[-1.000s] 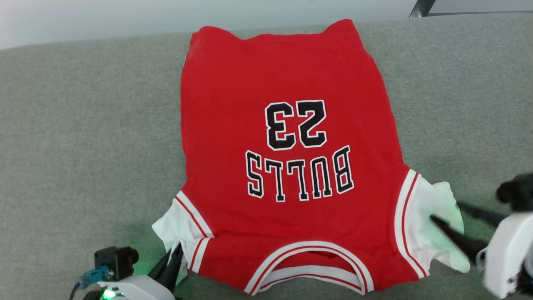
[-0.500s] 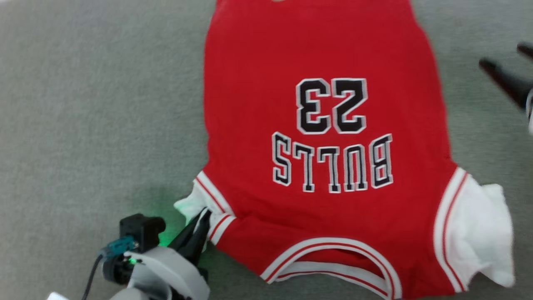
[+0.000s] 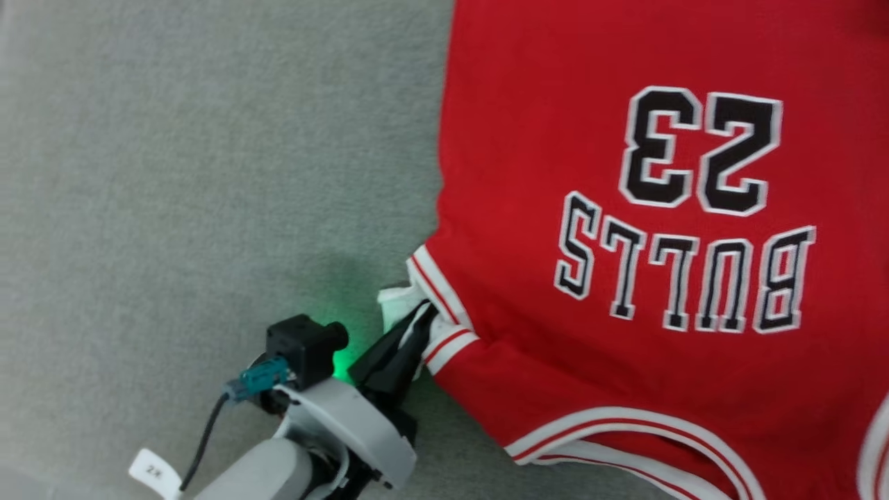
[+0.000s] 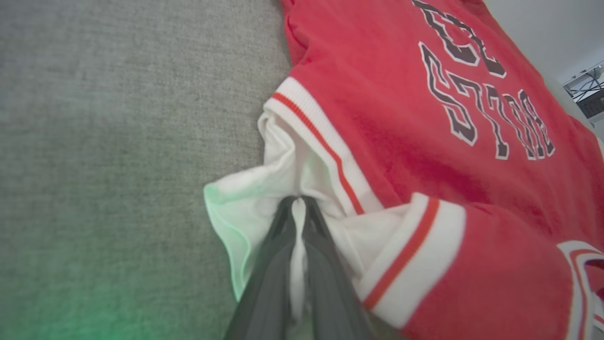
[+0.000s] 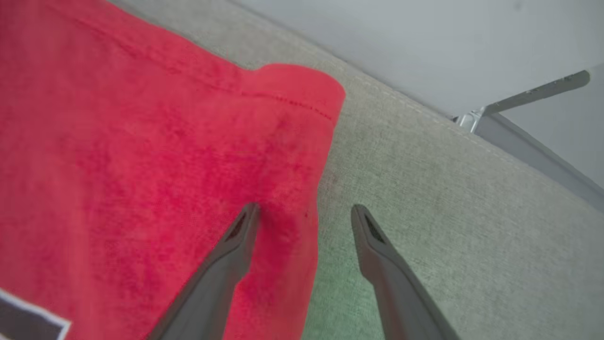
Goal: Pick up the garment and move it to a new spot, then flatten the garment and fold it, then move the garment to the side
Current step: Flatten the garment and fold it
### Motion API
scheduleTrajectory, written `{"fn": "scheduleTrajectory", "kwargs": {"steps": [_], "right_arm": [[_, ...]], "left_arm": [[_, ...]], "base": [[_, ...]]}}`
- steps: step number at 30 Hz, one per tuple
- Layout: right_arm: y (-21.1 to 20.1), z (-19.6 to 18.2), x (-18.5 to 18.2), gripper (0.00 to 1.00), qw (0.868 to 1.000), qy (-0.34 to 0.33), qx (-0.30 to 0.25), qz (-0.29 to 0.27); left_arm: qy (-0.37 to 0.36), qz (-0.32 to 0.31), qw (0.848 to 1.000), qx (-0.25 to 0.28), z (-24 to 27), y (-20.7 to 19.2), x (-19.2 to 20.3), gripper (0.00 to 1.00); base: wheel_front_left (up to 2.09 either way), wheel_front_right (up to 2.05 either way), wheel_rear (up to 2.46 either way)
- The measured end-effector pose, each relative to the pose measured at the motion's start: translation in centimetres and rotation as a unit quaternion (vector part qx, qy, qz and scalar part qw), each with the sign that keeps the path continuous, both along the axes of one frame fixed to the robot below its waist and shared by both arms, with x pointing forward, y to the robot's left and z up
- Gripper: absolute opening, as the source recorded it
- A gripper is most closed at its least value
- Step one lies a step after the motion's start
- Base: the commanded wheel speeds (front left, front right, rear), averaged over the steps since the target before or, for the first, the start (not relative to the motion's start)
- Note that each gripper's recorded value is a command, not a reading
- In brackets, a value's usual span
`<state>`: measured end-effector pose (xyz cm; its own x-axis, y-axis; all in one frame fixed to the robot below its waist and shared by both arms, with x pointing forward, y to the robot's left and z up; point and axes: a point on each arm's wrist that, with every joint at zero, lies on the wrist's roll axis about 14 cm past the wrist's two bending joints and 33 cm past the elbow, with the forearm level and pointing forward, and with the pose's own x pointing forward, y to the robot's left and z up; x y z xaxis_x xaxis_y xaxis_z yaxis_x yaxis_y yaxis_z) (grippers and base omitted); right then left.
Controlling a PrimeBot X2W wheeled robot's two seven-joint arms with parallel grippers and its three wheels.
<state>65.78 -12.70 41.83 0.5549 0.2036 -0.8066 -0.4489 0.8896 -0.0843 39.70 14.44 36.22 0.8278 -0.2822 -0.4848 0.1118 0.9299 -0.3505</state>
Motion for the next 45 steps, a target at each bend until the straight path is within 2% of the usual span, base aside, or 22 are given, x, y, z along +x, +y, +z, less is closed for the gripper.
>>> {"fn": "scheduleTrajectory", "kwargs": {"steps": [3,8,10,11,22,28,38,45], "right_arm": [[0.1,-2.8,0.7,1.00,1.000,0.021,-0.020,-0.001],[1.4,-5.3,1.9,1.00,0.999,0.041,-0.002,-0.005],[1.8,-5.9,2.1,0.41,0.999,0.047,0.000,-0.003],[2.0,-6.1,2.2,0.00,0.999,0.048,0.003,-0.002],[3.1,-5.6,1.8,0.00,0.999,0.043,0.027,0.003],[2.6,-4.0,-0.2,0.00,0.998,0.033,0.043,0.012],[-2.4,-1.8,-7.2,0.00,0.998,0.045,0.022,0.034],[-6.5,-1.5,-15.3,0.00,0.996,0.074,0.017,0.044]], "left_arm": [[0.001,0.006,1.000,-0.001,-0.3,0.2,0.0,0.00],[0.007,0.014,1.000,-0.002,-1.0,0.6,-0.1,0.00],[0.011,0.018,1.000,0.000,-1.2,0.7,-0.1,0.00],[0.012,0.019,1.000,-0.001,-1.2,0.8,-0.2,0.00],[0.005,0.018,1.000,-0.003,-1.0,0.6,0.0,0.00],[-0.010,0.026,1.000,0.001,-0.1,0.9,0.2,0.00],[-0.025,0.017,0.999,0.024,1.5,1.5,0.2,0.00],[-0.037,0.002,0.999,0.036,2.7,1.3,0.2,0.00]], "base": [[0.00,0.00,0.00],[0.00,0.00,0.00],[0.00,0.00,0.00],[0.00,0.00,0.00],[0.00,0.00,0.00],[0.00,0.00,0.00],[0.00,0.00,0.00],[0.00,0.00,0.00]]}}
